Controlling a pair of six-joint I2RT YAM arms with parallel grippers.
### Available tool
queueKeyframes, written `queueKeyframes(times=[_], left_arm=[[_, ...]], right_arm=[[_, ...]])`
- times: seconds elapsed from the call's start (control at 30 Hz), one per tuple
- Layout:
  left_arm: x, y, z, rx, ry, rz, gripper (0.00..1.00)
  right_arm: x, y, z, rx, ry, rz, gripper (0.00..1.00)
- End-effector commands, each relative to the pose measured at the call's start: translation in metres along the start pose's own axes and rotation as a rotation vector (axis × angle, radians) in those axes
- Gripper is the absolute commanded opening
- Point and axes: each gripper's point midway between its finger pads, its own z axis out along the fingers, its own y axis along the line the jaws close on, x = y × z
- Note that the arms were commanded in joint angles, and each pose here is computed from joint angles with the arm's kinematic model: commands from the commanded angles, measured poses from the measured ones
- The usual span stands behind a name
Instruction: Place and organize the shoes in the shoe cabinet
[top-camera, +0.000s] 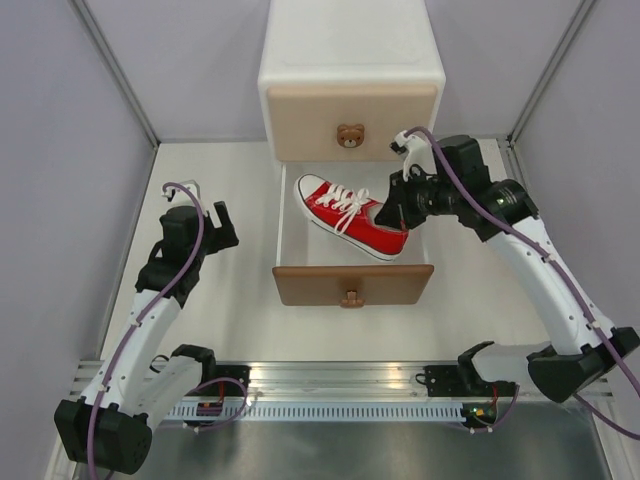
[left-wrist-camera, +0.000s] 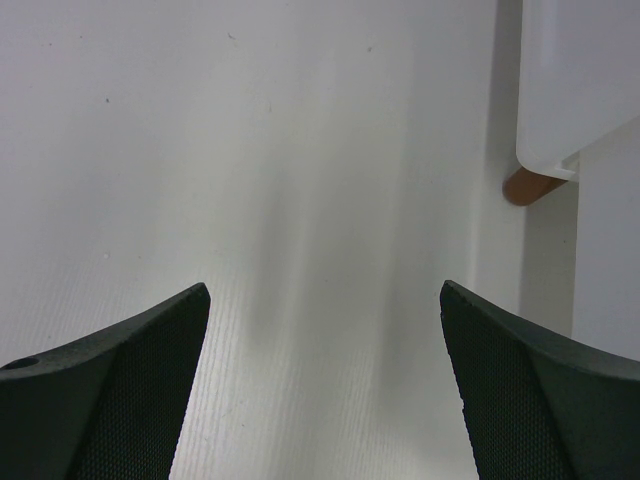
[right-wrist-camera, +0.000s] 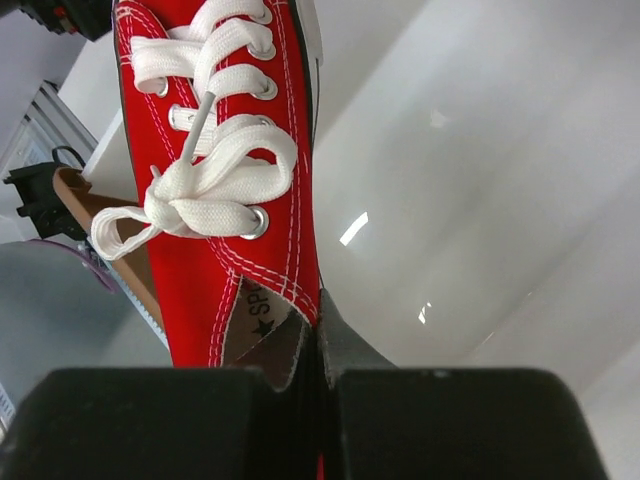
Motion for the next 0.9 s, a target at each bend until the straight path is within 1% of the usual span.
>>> queueKeyframes(times=[0.0,0.07,0.27,0.53,0.6,0.63,0.67,0.7,0.77,0.8,0.87], left_arm=[[-0.003,0.005,0.002,-0.02,-0.02,0.015,0.98],[-0.003,0.003,0.002,-0.015,-0.017,0.016,0.98],[-0.003,0.001,0.004,-0.005,-0.011,0.013,0.98],[-0.002,-0.001,0.004,0.004,-0.006,0.011,0.98],[-0.001,-0.001,0.004,0.005,-0.002,0.012,0.98],[-0.002,-0.002,0.004,0.007,-0.003,0.011,0.98],[-0.002,-0.002,0.004,0.007,-0.005,0.01,0.98],[-0.001,-0.002,0.005,0.006,-0.002,0.01,0.98],[-0.001,-0.002,0.005,0.007,0.0,0.011,0.98],[-0.001,-0.002,0.005,0.007,0.0,0.009,0.98],[-0.001,-0.002,0.005,0.007,0.0,0.009,0.98]], right_arm=[[-0.02,0.009,0.008,0.041,-0.051,0.003,0.01],[-0.019,0.008,0.018,0.053,-0.04,0.016,0.01],[-0.027,-0.018,0.04,0.187,-0.069,0.112,0.0],[-0.032,-0.037,0.07,0.272,-0.109,0.245,0.01],[-0.038,-0.037,0.077,0.289,-0.155,0.293,0.0],[-0.033,-0.036,0.084,0.29,-0.154,0.309,0.0],[-0.038,-0.036,0.088,0.295,-0.192,0.318,0.01],[-0.034,-0.04,0.094,0.319,-0.205,0.358,0.01],[-0.036,-0.034,0.104,0.318,-0.235,0.367,0.0],[-0.035,-0.039,0.108,0.36,-0.255,0.391,0.01],[-0.036,-0.029,0.118,0.355,-0.285,0.398,0.01]])
